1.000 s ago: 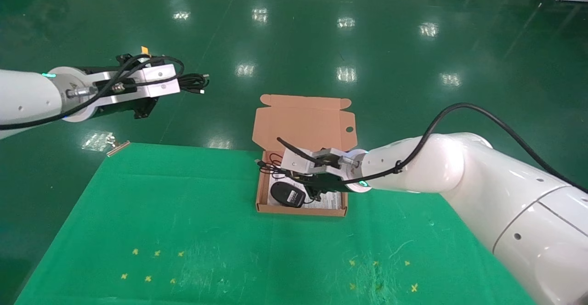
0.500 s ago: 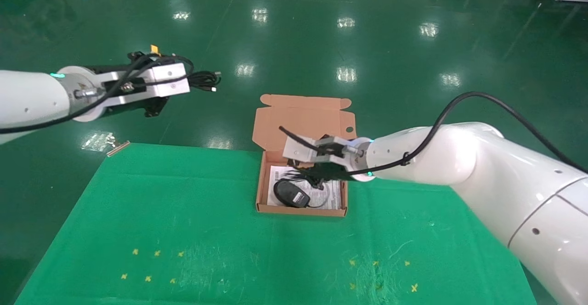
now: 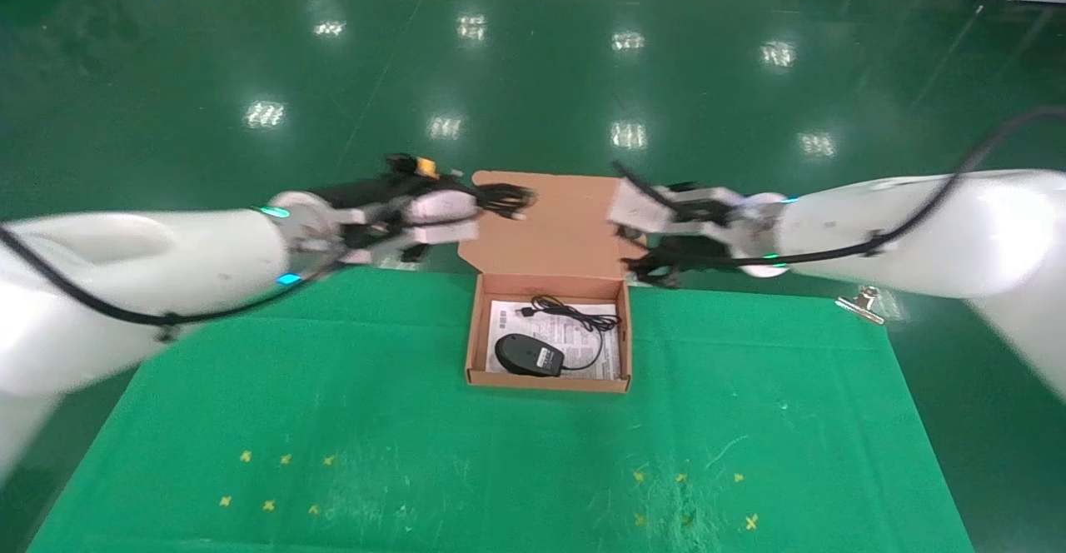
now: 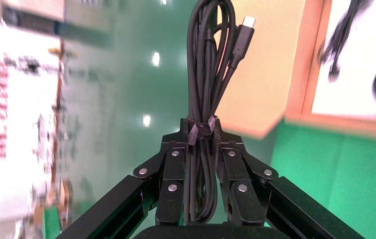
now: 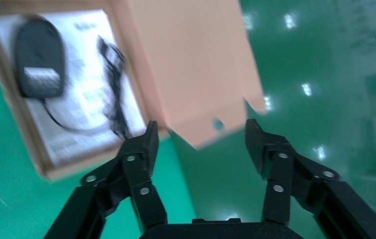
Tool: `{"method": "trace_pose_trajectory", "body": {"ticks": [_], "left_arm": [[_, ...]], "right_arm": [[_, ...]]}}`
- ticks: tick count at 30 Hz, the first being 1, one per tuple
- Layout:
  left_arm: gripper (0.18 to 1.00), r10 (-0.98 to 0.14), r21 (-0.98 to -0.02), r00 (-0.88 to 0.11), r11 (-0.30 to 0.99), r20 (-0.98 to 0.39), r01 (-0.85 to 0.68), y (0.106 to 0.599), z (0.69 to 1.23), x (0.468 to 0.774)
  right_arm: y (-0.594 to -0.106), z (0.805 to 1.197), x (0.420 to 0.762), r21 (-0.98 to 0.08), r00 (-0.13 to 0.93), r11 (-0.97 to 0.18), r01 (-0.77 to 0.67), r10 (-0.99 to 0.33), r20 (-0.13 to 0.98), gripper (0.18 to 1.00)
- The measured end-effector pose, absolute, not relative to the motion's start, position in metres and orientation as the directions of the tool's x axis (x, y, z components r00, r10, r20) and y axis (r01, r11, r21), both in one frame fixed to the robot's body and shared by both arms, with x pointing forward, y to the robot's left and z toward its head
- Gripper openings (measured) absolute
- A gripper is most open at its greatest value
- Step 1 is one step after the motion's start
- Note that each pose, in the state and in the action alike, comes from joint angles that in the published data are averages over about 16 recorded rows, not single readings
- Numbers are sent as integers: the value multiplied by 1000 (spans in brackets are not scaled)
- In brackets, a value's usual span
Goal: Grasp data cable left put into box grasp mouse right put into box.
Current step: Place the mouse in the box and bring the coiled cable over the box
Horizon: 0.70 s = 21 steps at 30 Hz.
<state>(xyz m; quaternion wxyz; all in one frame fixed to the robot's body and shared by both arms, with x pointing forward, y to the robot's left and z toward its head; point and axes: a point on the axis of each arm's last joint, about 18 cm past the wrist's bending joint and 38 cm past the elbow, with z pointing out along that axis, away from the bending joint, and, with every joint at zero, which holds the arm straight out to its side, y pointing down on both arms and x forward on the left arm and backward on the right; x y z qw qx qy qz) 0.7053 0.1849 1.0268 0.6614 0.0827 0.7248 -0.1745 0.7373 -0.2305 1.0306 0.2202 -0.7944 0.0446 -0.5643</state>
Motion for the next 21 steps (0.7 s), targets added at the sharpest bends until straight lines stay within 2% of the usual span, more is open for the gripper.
{"method": "trace_pose_trajectory", "body": {"ticks": [8, 21], "left_arm": [[265, -66, -115, -125, 889, -990, 443, 132, 988, 726], [265, 24, -73, -183, 859, -983, 506, 87, 933, 743]], "right_arm": [[-283, 1046, 714, -391, 307, -912, 127, -338, 890, 749], [-323, 1050, 673, -385, 263, -918, 93, -350, 899, 946]]}}
